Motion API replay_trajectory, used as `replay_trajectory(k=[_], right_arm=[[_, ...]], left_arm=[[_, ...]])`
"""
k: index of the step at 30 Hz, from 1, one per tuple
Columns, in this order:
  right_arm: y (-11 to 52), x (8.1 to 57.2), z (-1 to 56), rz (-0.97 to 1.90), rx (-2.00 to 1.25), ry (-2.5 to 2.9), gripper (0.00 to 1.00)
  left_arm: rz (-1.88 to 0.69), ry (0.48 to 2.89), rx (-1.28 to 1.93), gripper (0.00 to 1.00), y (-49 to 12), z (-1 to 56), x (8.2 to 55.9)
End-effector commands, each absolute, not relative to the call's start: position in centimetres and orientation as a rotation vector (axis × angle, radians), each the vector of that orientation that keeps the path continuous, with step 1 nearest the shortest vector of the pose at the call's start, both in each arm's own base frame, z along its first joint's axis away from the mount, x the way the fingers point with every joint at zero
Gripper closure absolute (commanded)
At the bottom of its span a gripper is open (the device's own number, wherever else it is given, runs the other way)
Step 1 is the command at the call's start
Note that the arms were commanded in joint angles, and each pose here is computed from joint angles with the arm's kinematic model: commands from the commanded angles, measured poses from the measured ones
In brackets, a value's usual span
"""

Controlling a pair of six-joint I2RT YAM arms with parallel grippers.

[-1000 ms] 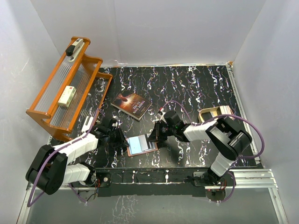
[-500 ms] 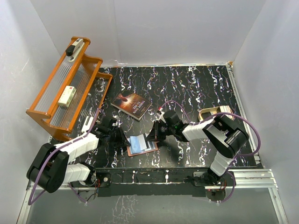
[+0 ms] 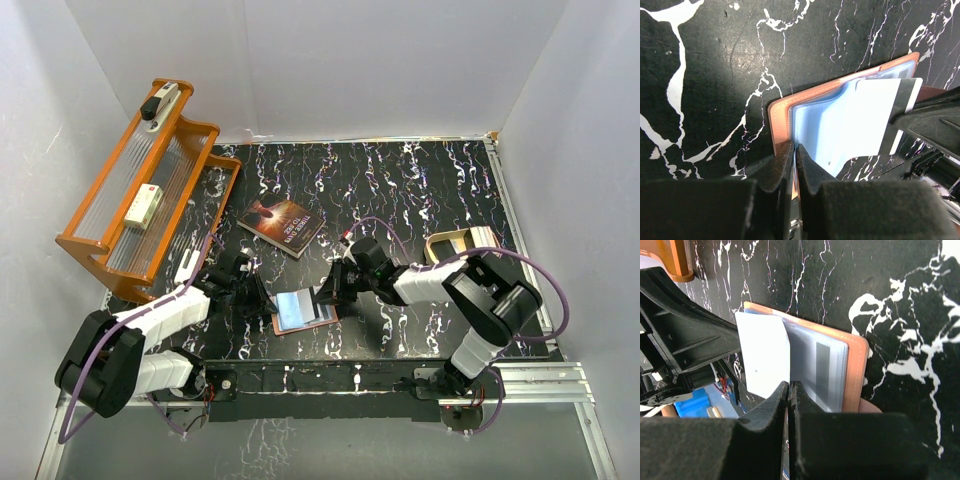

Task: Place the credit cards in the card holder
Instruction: Insert the credit card into the card holder.

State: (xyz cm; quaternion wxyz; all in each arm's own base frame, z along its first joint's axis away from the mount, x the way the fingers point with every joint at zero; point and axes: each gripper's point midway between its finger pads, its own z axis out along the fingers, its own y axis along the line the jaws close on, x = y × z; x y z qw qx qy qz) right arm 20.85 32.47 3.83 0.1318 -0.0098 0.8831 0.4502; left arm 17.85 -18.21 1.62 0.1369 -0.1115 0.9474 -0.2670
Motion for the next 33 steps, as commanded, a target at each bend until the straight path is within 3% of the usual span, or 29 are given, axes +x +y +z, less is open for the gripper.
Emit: replay_trajectory(k=[1, 28, 33], right_arm=[[31.4, 20.5, 3.8, 1.229, 0.001, 2.584, 1.0], [34.1, 20.0, 3.8, 1.362, -0.011, 2.549, 1.0], [35.6, 19.8, 4.2, 1.352, -0.062, 2.552, 0.89]], left_arm=[[-0.696, 2.776, -0.334, 0.95, -17.1, 1.1, 17.0], [-0.735, 2.776, -0.347, 0.95, -17.5, 0.7, 16.7], [-0.763, 2.771, -0.346, 0.95, -17.8, 0.8, 16.7]])
